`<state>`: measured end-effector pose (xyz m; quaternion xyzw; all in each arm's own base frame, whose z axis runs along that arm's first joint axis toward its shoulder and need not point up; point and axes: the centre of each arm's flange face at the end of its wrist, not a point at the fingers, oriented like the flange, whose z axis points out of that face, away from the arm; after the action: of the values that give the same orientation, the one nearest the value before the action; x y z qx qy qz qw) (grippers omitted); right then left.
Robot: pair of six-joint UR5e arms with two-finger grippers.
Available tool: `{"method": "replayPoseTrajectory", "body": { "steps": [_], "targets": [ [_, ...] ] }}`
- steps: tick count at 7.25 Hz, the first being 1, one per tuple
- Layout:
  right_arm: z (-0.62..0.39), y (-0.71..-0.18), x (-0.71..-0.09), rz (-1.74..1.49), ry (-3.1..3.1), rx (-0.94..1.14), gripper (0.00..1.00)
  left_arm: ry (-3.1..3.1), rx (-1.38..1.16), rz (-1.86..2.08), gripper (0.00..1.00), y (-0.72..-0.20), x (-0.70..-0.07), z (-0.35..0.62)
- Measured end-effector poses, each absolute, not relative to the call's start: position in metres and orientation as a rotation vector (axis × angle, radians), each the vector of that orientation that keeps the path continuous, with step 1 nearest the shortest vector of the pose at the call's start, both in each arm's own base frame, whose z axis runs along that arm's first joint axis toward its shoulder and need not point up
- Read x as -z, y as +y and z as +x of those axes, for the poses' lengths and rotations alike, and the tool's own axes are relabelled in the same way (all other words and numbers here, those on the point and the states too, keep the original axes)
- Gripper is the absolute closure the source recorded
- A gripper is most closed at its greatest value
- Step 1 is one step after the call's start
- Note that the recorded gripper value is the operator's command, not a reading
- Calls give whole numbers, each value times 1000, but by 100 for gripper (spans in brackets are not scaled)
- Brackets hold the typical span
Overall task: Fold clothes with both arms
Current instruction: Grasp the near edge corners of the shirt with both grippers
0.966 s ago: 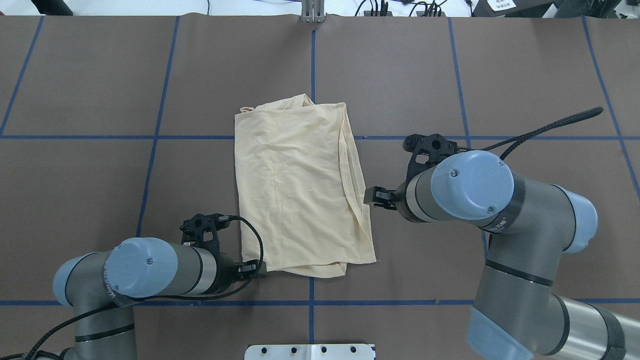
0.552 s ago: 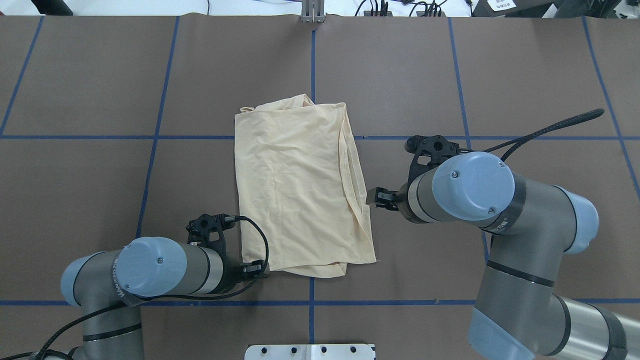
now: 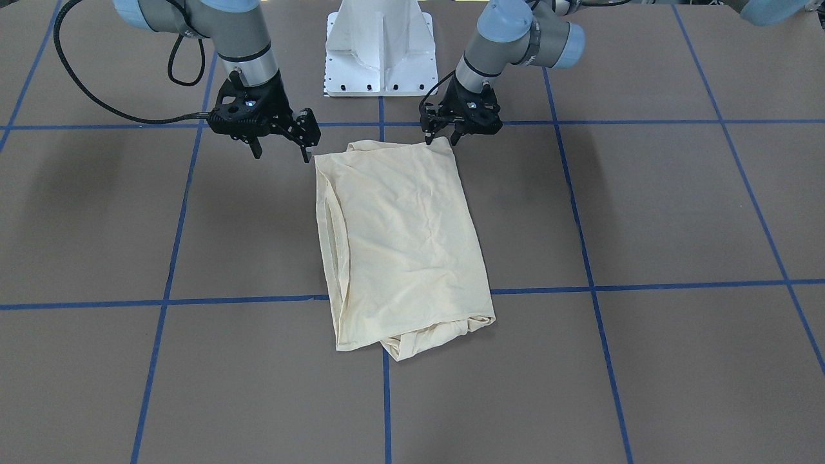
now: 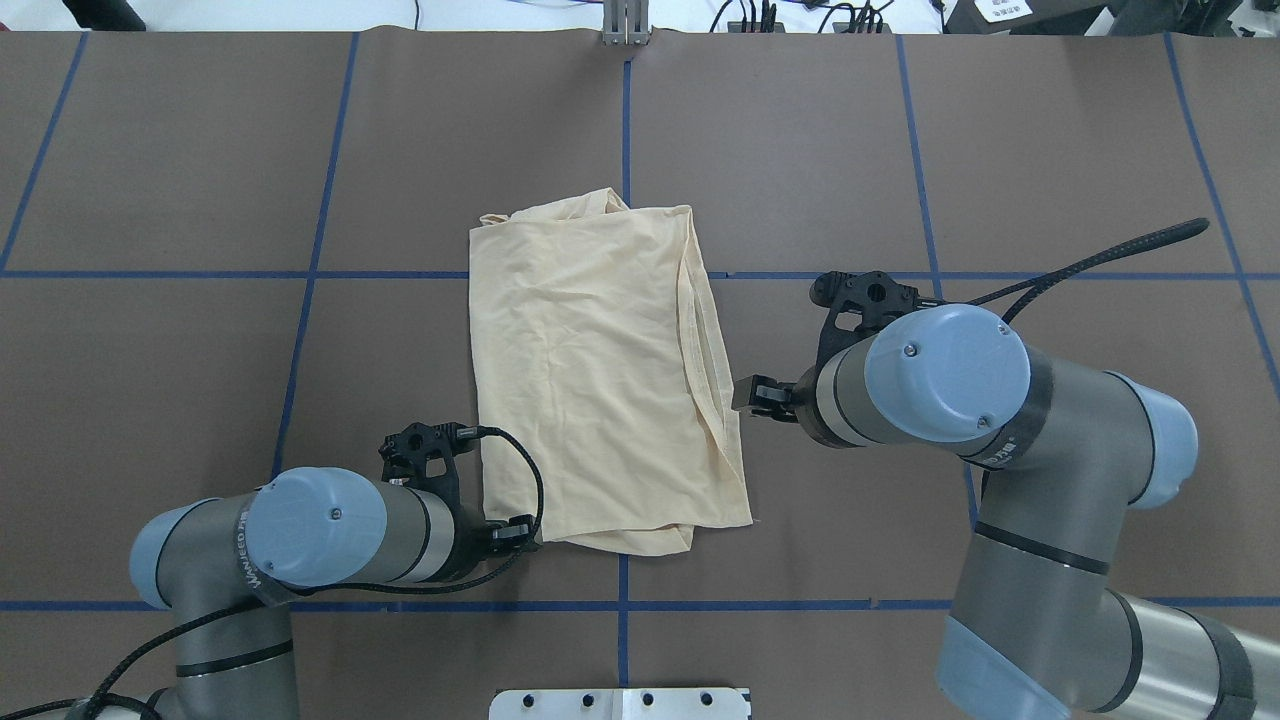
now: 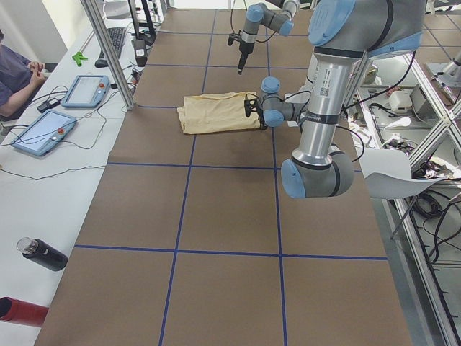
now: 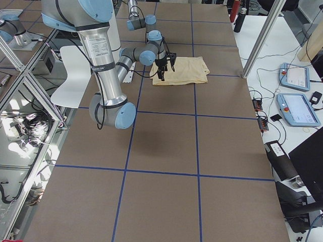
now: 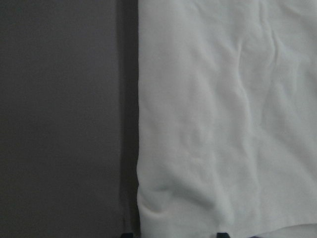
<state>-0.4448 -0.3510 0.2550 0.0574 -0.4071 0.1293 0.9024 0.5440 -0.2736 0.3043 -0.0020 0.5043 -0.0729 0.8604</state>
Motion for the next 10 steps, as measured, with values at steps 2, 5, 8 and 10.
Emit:
{"method": "replayPoseTrajectory", "body": {
  "steps": [2, 5, 8, 10],
  "targets": [
    [-445, -351, -255, 119, -842, -269, 0, 1055, 160, 0, 65, -278, -306, 543],
    [-447, -350, -256, 117, -838, -271, 0, 1055, 164, 3, 100, -280, -306, 543],
    [-472, -330, -265, 40, -818, -353, 4, 1066, 150, 10, 100, -281, -300, 540],
    [-511, -295, -270, -54, -795, -450, 12, 1068, 143, 11, 100, -282, -299, 539]
  ]
}}
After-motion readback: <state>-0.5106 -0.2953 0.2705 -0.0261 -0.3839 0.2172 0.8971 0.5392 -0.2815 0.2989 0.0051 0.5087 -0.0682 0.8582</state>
